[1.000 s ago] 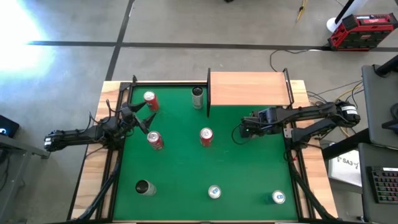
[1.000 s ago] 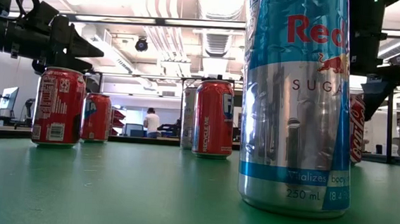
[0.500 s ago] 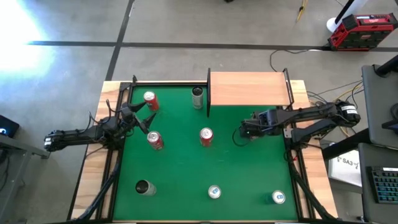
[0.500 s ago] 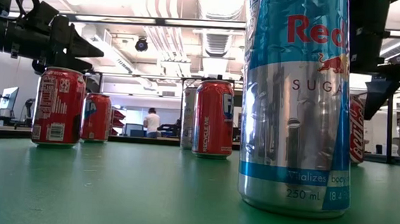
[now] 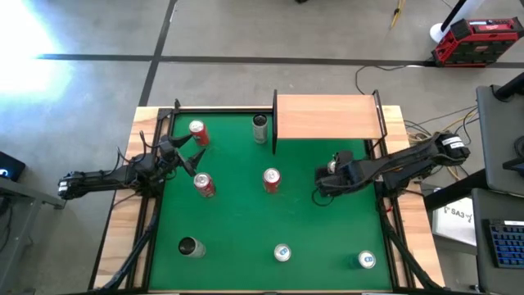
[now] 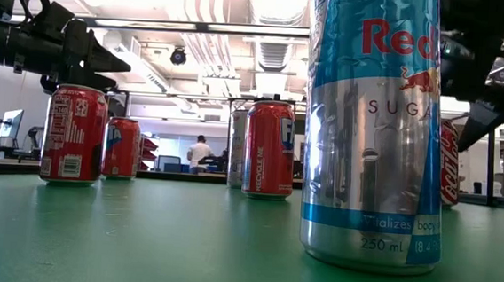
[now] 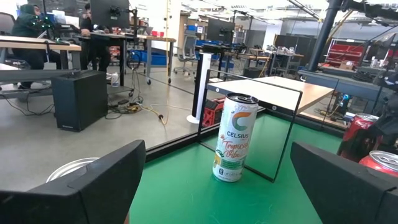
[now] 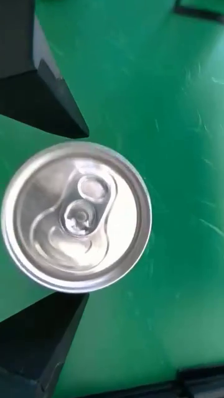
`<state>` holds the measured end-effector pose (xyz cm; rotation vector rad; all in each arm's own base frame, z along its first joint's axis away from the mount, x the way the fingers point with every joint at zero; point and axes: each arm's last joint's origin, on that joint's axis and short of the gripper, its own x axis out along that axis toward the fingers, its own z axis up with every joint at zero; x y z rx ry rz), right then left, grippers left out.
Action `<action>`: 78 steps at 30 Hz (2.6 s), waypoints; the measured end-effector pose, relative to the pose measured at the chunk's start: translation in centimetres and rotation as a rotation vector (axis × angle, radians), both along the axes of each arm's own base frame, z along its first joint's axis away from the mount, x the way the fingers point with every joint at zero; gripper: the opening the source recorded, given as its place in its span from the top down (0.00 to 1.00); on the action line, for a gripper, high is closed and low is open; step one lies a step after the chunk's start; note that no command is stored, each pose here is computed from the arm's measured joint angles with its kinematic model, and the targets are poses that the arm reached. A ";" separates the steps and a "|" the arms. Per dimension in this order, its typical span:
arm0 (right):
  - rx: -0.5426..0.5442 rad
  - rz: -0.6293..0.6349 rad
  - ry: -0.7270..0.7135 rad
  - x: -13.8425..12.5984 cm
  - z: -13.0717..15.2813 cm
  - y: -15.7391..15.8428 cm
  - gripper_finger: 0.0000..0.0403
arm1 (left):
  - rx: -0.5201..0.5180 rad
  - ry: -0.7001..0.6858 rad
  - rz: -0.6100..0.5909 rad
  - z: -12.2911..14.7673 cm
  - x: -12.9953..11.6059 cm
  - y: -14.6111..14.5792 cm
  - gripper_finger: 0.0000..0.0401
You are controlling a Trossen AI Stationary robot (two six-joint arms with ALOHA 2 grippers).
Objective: Place canned beverage on shelf
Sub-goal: Put the red-white soda can on the shelf
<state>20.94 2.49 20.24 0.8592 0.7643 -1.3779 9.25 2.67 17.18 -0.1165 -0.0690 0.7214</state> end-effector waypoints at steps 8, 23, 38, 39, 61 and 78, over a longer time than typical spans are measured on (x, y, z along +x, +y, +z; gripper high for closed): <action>-0.127 -0.096 0.016 0.9 -2.1 0.0 0.01 | 0.000 0.000 0.000 0.0 0.0 0.0 0.04; -0.098 -0.136 0.011 0.9 -2.4 0.0 0.28 | 0.000 0.000 0.000 0.0 0.0 0.0 0.04; -0.076 -0.112 0.000 -1.2 8.9 0.9 0.28 | 0.000 0.000 0.000 0.0 0.0 0.0 0.04; -0.088 -0.109 -0.023 -1.1 9.3 0.8 0.28 | 0.000 0.000 0.000 0.0 0.0 0.0 0.04; -0.191 -0.376 -0.025 -4.2 15.3 -10.7 0.28 | 0.000 0.002 0.000 0.0 0.0 0.0 0.04; -0.140 -0.671 0.077 -3.9 13.9 -18.8 0.24 | 0.000 0.002 0.001 0.0 0.0 0.0 0.04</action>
